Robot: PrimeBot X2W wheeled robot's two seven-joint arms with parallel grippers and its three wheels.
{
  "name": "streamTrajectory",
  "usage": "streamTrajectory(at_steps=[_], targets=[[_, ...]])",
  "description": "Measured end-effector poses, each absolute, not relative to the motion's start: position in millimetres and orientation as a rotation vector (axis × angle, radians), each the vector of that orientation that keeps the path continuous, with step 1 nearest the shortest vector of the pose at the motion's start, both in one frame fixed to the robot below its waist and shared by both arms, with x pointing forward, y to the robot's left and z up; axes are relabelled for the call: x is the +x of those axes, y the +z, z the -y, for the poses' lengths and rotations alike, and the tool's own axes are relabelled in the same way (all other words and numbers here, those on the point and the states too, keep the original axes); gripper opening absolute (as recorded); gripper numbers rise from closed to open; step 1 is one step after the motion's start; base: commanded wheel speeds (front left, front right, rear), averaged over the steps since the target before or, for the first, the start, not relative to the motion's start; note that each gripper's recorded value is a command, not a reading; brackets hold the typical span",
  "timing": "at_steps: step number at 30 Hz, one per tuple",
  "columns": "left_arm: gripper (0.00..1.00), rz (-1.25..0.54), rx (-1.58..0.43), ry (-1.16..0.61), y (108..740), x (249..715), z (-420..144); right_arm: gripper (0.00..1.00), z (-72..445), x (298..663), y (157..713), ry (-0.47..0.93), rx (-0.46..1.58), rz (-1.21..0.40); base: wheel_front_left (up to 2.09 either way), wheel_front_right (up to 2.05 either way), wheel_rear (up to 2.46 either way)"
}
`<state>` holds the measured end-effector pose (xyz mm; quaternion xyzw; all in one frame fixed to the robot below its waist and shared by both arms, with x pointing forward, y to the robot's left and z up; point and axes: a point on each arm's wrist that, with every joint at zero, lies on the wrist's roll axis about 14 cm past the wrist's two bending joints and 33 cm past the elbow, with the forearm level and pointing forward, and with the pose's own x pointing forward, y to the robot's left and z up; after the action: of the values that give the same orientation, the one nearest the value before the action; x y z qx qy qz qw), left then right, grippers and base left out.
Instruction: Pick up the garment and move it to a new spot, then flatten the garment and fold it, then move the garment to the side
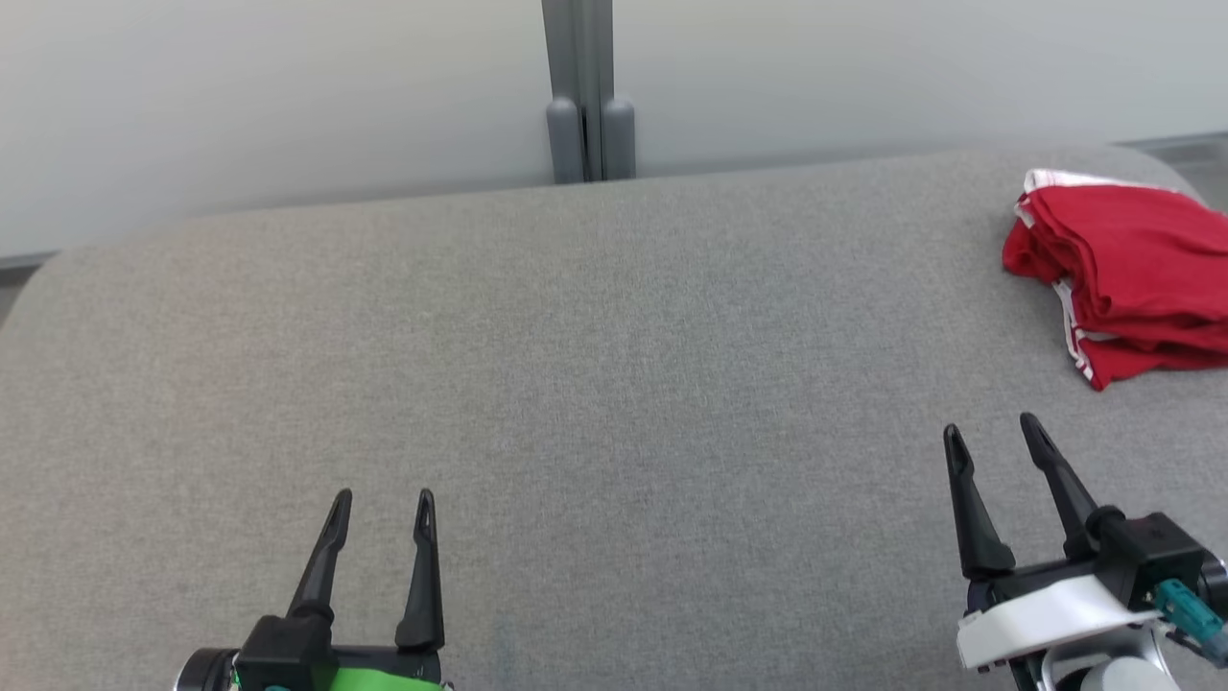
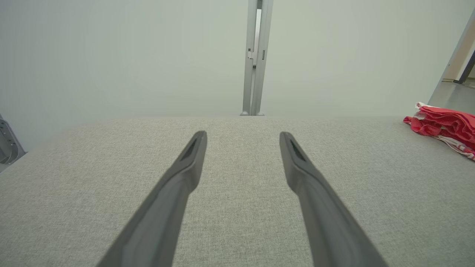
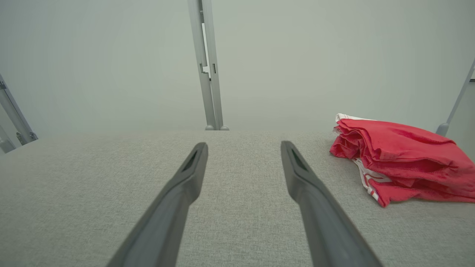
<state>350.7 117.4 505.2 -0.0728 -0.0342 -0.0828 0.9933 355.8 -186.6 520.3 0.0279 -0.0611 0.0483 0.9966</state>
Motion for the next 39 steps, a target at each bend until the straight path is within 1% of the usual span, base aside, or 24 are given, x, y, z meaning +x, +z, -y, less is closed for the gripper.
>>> streamTrajectory(at_steps=[8, 18, 19, 24, 39], targets=[[1.0, 0.097, -0.149, -0.143, 513, 328, -124, 1.0, 182, 328, 522, 0.092, 0.07, 0.136, 0.0, 0.0, 0.0], [1.0, 0.091, -0.14, -0.132, 510, 325, -128, 1.0, 178, 325, 522, 0.094, 0.082, 0.137, 0.0, 0.0, 0.0], [0.0, 0.091, -0.13, -0.133, 510, 325, -128, 0.0, 177, 325, 522, 0.096, 0.084, 0.136, 0.0, 0.0, 0.0], [0.0, 0.037, -0.149, -0.126, 494, 320, -129, 0.0, 176, 323, 507, 0.089, 0.113, 0.088, 0.0, 0.0, 0.0], [0.0, -0.039, -0.442, -0.056, 483, 330, -146, 0.0, 188, 332, 500, 0.027, 0.413, 0.044, 0.0, 0.0, 0.0]])
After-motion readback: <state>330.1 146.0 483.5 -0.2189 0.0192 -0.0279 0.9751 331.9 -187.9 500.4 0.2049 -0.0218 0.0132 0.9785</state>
